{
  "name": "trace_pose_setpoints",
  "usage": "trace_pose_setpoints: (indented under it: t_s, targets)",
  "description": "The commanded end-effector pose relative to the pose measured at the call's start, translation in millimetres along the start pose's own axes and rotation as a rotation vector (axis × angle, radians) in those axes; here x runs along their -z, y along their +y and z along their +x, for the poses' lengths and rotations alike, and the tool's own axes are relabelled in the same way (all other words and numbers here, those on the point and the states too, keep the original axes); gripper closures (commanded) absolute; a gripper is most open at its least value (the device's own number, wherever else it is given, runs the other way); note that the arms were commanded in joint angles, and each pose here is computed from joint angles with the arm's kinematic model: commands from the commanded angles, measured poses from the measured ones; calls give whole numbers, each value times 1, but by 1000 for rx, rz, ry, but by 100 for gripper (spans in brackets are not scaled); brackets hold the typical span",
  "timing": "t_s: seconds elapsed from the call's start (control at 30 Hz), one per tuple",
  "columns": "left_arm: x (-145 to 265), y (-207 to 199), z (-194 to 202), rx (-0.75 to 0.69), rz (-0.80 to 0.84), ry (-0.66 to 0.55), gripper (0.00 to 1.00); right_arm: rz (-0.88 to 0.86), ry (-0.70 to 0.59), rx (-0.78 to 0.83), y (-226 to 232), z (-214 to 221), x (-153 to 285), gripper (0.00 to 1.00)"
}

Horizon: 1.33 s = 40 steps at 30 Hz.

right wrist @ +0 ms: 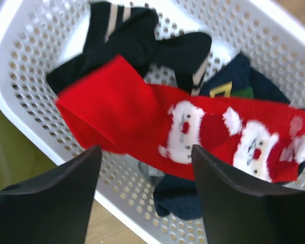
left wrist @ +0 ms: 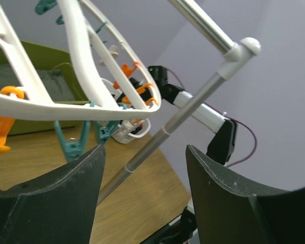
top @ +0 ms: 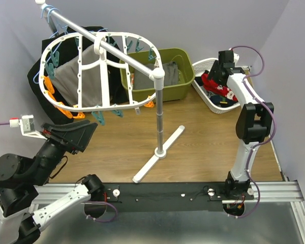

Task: Remove the socks clipped to the hanger

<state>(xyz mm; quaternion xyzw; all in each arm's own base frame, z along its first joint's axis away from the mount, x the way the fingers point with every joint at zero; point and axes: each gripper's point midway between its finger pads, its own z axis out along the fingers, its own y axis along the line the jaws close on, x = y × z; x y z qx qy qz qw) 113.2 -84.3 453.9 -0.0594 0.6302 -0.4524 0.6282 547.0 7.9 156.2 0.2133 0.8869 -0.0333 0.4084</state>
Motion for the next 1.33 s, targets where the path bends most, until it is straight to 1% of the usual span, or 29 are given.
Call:
trace_pose_setpoints:
  t_s: [0.0, 0.03, 0.07, 0.1, 0.13, 0.17, 0.2, 0.23, 0.27, 0.3, 0.33, 0.4, 0.43, 0.47, 0.5, 0.53, 0.6, 0.63, 0.67, 0.7, 0.77, 0.87, 1.03, 1.1, 1.13, 1.2, 1.23, 1.3]
  targets:
    - [8, -37, 1, -9, 215, 21, 27, -61, 61, 13, -4, 22, 34, 15]
    - [7, -41, 12, -13, 254, 50, 27, -76, 65, 5, -5, 26, 39, 15]
    - [6, -44, 15, -14, 278, 56, 27, -89, 104, 9, -7, 48, 38, 13]
    - [4, -50, 14, -10, 312, 46, 27, -110, 84, -4, -8, 43, 54, 12]
    - [1, -51, 24, -9, 333, 70, 27, -123, 88, -14, -7, 48, 60, 12]
    - [1, -56, 30, -10, 366, 87, 27, -133, 113, 1, -7, 66, 65, 9]
    - [1, -61, 28, -6, 397, 73, 27, -144, 110, 5, -5, 71, 73, 9]
    - [-1, -62, 37, -9, 418, 98, 27, -174, 78, 3, -2, 66, 92, 8]
    - [-1, -64, 39, -11, 433, 99, 27, -200, 72, 19, 6, 72, 104, 2]
    - [-1, -68, 38, -13, 460, 89, 27, -199, 98, 31, 4, 89, 108, 2]
    - [-3, -69, 44, -17, 474, 106, 27, -233, 64, 15, 7, 84, 129, 2]
    - [-4, -74, 46, -26, 512, 102, 27, -295, 68, 18, 18, 99, 152, 0]
    - [-8, -73, 58, -30, 524, 135, 27, -306, 104, 2, 16, 119, 156, 0]
    - [-9, -73, 62, -23, 531, 147, 27, -378, 97, -1, 25, 124, 179, 0]
    - [-11, -74, 66, -17, 544, 152, 27, -405, 100, -8, 27, 131, 187, 0]
    - [-15, -72, 80, -12, 552, 192, 27, -411, 143, -18, 23, 153, 188, 0]
    - [-15, -76, 88, 11, 593, 209, 27, -525, 153, -30, 34, 164, 216, 0]
    - [-14, -74, 103, 14, 619, 253, 27, -559, 168, -48, 35, 173, 223, 0]
    - [-13, -76, 105, 18, 637, 258, 27, -615, 206, -42, 40, 191, 229, 0]
    - [-13, -78, 106, 24, 654, 257, 27, -656, 192, -51, 40, 193, 241, 0]
    - [-12, -78, 106, 21, 660, 254, 27, -669, 227, -83, 36, 212, 245, 0]
    - [-13, -76, 104, 6, 654, 236, 27, -689, 239, -149, 30, 222, 254, 0]
    - [-16, -67, 119, 27, 631, 273, 27, -664, 296, -261, 16, 253, 245, 0]
    - [-16, -66, 121, 33, 629, 276, 27, -685, 296, -289, 15, 257, 247, 0]
    - [-16, -66, 121, 33, 627, 276, 27, -680, 317, -296, 11, 268, 243, 0]
    - [-16, -64, 122, 31, 624, 272, 27, -731, 294, -309, 13, 268, 247, 0]
    - [-16, -64, 121, 32, 622, 270, 27, -721, 304, -315, 9, 277, 243, 0]
    - [-15, -62, 123, 37, 619, 272, 27, -747, 271, -336, 8, 272, 247, 0]
